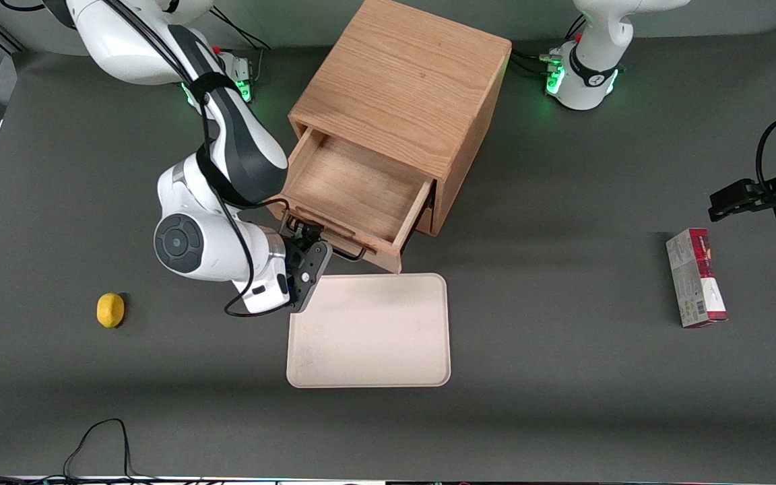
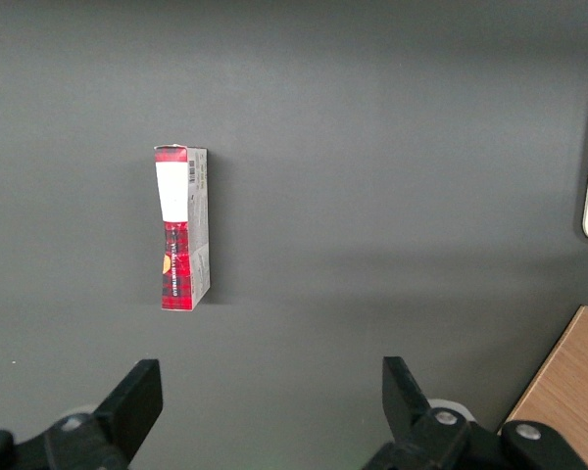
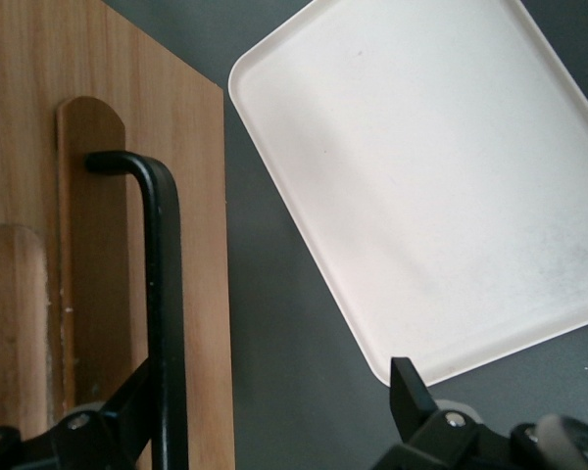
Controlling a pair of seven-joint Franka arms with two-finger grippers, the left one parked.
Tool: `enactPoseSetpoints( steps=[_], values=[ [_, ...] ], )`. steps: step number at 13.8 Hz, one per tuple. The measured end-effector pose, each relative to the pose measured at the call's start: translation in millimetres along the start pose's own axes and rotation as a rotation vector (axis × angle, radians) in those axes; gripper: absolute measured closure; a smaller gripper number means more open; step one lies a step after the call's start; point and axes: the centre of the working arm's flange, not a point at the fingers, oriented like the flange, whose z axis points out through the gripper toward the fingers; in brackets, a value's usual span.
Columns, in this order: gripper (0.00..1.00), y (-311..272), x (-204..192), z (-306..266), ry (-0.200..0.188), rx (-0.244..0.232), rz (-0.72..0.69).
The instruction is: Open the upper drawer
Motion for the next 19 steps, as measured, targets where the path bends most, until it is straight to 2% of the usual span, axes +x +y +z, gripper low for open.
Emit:
enactPoseSetpoints(
  steps=[19],
  values=[
    [0.0,35.4,-12.7,-14.3,0.042,-0.028,0.022]
  ],
)
